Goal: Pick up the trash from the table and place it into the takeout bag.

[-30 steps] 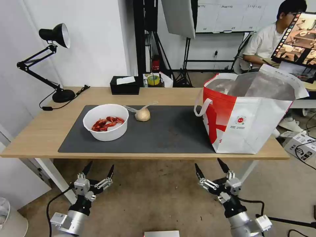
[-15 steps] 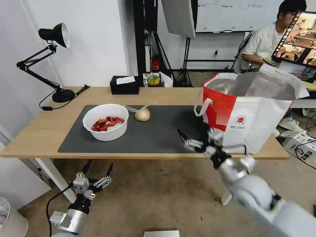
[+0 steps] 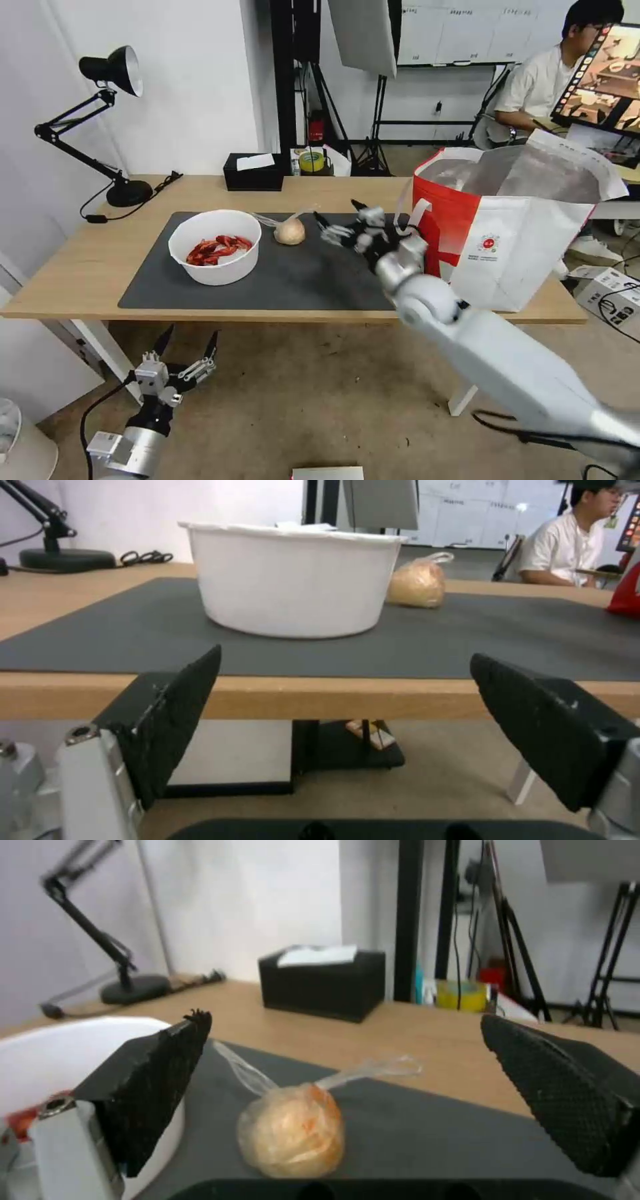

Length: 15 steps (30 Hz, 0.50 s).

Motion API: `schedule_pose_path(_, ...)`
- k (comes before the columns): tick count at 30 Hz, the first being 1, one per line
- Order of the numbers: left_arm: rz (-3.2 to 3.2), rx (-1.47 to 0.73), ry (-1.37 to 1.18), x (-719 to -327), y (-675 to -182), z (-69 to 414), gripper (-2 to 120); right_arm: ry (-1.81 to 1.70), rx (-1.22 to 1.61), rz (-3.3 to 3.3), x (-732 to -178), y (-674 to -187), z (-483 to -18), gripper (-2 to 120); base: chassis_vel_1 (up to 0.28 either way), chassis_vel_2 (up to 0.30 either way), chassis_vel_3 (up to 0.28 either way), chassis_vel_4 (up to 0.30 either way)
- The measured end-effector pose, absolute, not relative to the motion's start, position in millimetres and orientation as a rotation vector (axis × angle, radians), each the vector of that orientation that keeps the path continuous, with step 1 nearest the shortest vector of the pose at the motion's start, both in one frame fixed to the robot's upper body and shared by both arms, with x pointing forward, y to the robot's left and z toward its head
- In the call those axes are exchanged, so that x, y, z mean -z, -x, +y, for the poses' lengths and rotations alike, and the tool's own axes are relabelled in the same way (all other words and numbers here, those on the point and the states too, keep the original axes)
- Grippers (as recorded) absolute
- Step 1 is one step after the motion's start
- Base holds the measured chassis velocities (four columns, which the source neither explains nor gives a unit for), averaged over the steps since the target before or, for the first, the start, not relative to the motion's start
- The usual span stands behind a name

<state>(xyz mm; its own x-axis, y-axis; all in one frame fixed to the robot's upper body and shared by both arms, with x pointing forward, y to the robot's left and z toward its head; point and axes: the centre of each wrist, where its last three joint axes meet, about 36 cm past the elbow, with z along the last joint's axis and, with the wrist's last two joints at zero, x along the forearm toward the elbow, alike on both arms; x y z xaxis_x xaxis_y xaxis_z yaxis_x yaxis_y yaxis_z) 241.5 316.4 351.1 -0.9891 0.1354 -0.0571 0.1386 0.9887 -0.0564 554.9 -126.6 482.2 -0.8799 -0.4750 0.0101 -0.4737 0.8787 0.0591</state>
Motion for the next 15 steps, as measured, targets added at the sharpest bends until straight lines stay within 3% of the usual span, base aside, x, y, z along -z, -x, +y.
schedule_pose_path(15, 3.087, 0.087, -0.194, -346, -242, 319, 100, -0.699, -0.014, -2.794, -465, -645, -71, 100, 0.000, 0.000, 0.000, 0.000)
